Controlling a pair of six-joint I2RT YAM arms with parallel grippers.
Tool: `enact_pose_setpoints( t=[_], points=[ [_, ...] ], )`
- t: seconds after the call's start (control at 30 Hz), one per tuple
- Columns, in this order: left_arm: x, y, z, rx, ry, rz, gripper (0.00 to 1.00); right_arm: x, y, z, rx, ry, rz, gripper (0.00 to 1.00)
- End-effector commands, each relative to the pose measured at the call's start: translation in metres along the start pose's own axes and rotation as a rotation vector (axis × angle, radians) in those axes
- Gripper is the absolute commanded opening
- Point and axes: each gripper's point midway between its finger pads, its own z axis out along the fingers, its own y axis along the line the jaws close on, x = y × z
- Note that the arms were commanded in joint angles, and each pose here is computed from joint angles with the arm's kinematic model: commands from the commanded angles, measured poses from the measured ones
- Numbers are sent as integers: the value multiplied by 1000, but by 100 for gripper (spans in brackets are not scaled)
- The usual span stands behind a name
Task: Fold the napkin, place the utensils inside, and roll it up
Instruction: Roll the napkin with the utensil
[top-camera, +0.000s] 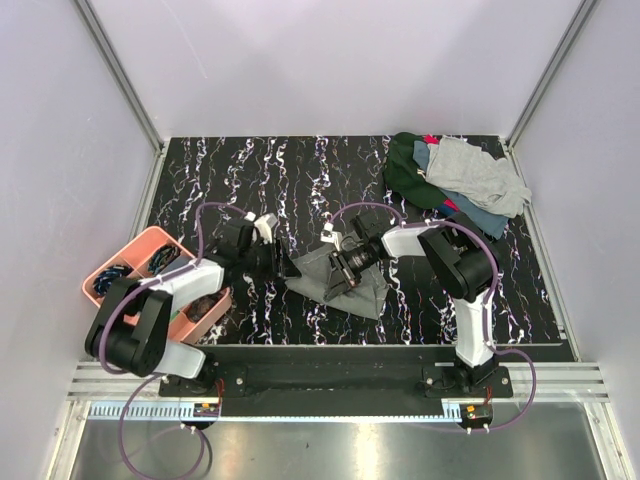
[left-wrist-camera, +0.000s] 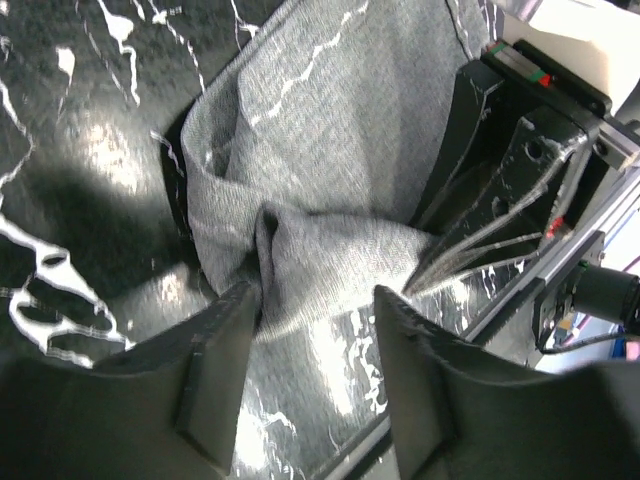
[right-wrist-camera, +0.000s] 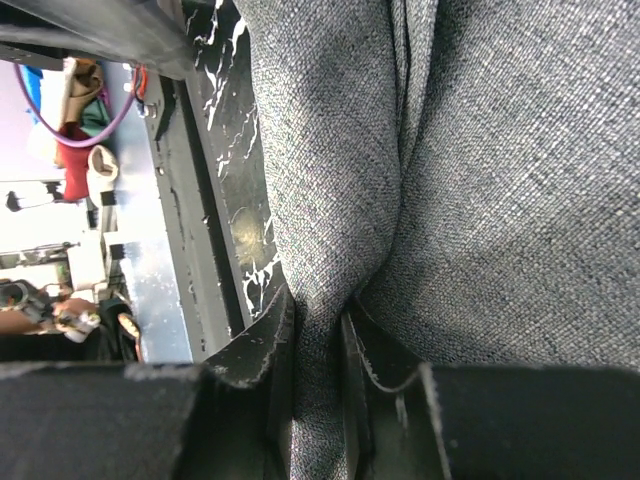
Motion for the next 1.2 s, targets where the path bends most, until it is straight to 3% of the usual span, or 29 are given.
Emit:
enact_pose_setpoints(
  t=[0.0,0.2,0.3,0.33,0.5,0.7,0.9,1.17],
  points=[
    [-15,-13,14,72,-35,41,41,-2,-11,-1,26,-1,22,19],
    [-5,3,27,17,30,-17,14,-7,-10,-4,46,-12,21,25],
    [0,16,31,-46,78,-45,3,-14,-5,-10,79,-33,2,54],
    [2,18,32,-56,92,-42,2,-13,-4,-12,95,-37,0,67],
    [5,22,36,-67,157,-29,0,-28,6,-40,267,-114,-78,82],
    [4,19,36,-60,171,-34,0,-18,12,-61,425,-144,-62,89],
    [4,18,33,-72,178,-34,0,1,3,-66,581,-95,19,94],
    [7,20,32,-87,193,-53,0,28,13,-55,712,-37,43,94]
  ],
)
